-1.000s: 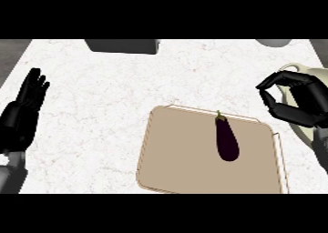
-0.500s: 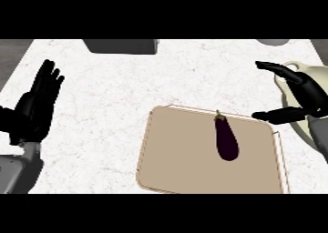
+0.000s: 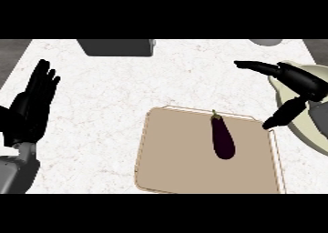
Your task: Pick the eggplant from the tray and place it in the pot
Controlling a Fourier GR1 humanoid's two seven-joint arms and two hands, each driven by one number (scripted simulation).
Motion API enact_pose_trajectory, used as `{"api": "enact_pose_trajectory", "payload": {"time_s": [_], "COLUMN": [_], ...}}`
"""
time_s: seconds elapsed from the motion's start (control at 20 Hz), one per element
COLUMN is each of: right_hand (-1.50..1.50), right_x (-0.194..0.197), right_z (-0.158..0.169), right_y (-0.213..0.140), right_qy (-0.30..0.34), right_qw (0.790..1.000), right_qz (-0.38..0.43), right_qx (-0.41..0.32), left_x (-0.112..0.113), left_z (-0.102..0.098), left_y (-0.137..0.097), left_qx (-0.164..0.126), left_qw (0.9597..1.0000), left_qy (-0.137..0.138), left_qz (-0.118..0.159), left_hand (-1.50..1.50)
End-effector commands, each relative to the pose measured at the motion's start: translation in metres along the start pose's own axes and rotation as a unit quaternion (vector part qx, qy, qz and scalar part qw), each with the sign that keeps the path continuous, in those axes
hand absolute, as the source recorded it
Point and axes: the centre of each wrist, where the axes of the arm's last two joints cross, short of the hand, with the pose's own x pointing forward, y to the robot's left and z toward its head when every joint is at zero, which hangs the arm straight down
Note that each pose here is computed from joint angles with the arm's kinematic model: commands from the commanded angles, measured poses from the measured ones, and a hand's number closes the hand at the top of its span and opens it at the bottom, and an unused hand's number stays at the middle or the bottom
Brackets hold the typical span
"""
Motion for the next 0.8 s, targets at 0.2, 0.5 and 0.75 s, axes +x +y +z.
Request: {"api": "enact_pose_trajectory", "payload": {"time_s": [0.2,0.5,0.75], "right_hand": [-1.50,-1.50,-1.50], "right_x": [0.047,0.060,0.064], "right_z": [-0.049,-0.056,-0.045], "right_y": [0.022,0.049,0.079], "right_qy": [0.076,0.110,0.118], "right_qw": [0.975,0.967,0.966], "right_qz": [0.126,0.114,0.107], "right_qx": [0.170,0.200,0.204], "left_x": [0.012,-0.011,-0.002], "left_z": [-0.004,0.004,-0.003], "left_y": [-0.009,0.022,-0.002], "left_qx": [0.006,0.012,0.013], "left_qw": [1.0000,0.9999,0.9999], "left_qy": [0.001,0.001,-0.003], "left_qz": [0.003,0.000,-0.005], "left_hand": [0.00,0.00,0.00]}}
